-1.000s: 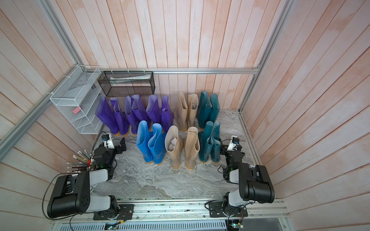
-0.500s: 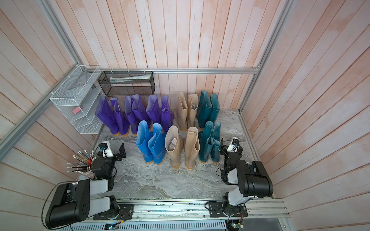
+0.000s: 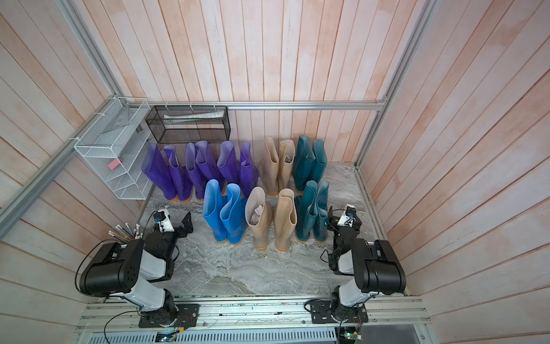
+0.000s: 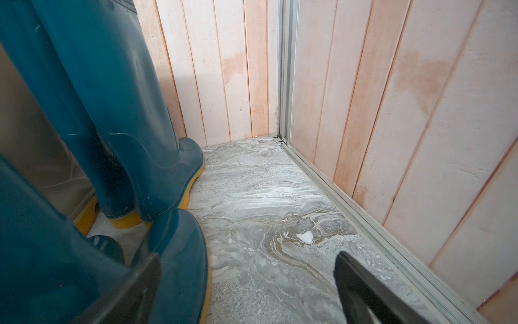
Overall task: Match and arrange rain boots in pairs
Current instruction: Reset both arms
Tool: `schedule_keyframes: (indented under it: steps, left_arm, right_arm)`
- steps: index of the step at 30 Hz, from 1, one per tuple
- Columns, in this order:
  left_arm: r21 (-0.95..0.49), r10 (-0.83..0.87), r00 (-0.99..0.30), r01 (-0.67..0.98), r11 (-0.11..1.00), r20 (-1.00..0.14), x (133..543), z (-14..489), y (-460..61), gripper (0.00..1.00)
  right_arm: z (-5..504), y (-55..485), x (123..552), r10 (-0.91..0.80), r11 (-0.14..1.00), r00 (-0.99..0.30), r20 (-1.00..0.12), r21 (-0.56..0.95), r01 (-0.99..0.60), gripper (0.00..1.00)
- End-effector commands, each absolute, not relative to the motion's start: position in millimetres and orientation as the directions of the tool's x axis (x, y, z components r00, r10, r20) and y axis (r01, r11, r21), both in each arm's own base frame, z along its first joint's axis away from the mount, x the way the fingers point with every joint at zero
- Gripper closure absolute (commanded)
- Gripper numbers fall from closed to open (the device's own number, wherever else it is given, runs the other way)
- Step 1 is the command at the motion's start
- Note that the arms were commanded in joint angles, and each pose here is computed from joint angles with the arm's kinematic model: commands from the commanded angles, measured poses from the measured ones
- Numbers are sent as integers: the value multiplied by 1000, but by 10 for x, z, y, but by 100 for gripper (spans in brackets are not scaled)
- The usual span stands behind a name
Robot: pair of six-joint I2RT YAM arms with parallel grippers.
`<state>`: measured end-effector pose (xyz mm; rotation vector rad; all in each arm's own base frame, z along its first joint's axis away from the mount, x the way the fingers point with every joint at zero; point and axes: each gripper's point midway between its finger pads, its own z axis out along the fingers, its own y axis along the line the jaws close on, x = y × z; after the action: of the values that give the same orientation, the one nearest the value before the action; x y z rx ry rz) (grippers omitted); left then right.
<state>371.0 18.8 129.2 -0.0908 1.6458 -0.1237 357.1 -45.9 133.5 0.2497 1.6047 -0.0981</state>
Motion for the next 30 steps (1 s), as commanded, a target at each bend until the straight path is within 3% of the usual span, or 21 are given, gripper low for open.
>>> schedule_keyframes:
  steps: [1,9,11,14,17,20,22,30]
  left_arm:
    - [-91,-91,-100,-1,996,-991,3839,1322,154,0]
    - [-64,-61,-92,30,997,-994,3815,1332,113,0]
    - [-56,-52,-85,49,997,-995,3805,1344,78,0]
    - [-59,-55,-85,40,997,-995,3796,1336,92,0]
    - [-59,-55,-91,43,997,-994,3811,1332,89,0]
    - [-54,-48,-109,47,997,-993,3849,1310,77,0]
    - [-54,-48,-111,48,997,-993,3851,1306,75,0]
    - [-55,-49,-111,48,997,-993,3850,1309,76,0]
  right_arm:
    - [1355,-447,3622,83,972,-30,-996,74,223,2]
    - [1342,-139,3691,18,999,-58,-998,15,45,2]
    - [1344,-164,3686,24,998,-56,-998,21,59,2]
    - [1340,-419,3642,77,975,-40,-996,67,210,2]
    - [1345,-435,3639,77,973,-38,-996,66,219,2]
    - [1330,-366,3672,65,982,-52,-997,55,181,2]
    - [1310,-149,3749,15,999,-84,-996,11,51,2]
    - [1327,-119,3725,13,999,-70,-997,11,33,2]
